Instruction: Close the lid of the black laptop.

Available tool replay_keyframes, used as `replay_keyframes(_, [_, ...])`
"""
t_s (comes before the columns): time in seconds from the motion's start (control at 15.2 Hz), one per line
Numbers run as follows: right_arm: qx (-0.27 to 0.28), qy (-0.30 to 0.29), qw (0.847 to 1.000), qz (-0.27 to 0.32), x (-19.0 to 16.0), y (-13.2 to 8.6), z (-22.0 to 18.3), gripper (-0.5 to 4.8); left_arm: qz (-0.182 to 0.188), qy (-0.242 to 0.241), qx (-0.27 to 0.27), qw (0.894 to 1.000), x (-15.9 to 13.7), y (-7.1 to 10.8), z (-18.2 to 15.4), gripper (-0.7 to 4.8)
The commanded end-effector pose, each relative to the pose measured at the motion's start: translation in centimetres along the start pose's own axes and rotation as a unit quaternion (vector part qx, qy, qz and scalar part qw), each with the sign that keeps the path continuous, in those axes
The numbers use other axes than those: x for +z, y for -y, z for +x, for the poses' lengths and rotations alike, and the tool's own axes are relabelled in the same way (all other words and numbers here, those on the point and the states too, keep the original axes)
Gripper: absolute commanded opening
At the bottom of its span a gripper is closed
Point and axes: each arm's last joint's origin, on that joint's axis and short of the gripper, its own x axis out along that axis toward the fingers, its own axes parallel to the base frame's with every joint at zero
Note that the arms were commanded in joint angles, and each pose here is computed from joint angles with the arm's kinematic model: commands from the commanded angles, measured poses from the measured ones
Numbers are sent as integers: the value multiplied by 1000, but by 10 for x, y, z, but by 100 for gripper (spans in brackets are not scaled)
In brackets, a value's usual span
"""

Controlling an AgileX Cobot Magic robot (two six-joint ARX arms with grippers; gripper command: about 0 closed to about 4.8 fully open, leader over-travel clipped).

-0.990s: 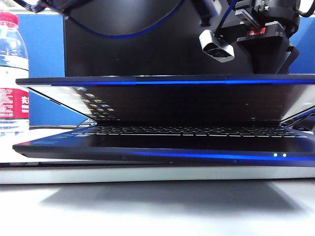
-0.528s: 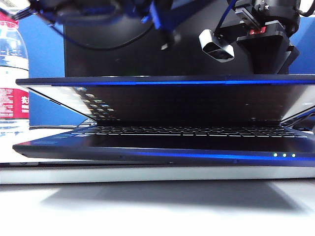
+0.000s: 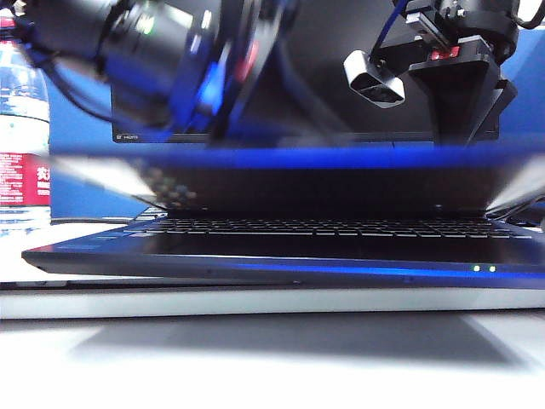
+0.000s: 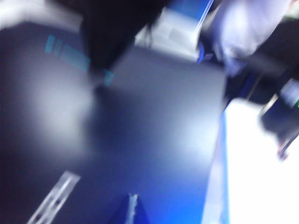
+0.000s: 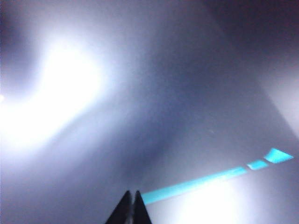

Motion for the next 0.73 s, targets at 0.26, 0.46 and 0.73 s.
replay_keyframes(0.26, [5, 7, 1000, 0, 0, -1, -1, -6, 12, -46, 11, 999, -9, 1, -1, -5])
replay_keyframes(0.46, [12, 12, 1000, -1, 1, -1, -1, -6, 12, -44, -1, 999, -8, 2, -1, -4])
replay_keyframes(0.73, [39, 44, 998, -7, 6, -2, -1, -6, 14, -37, -24, 999, -7, 3, -1, -4])
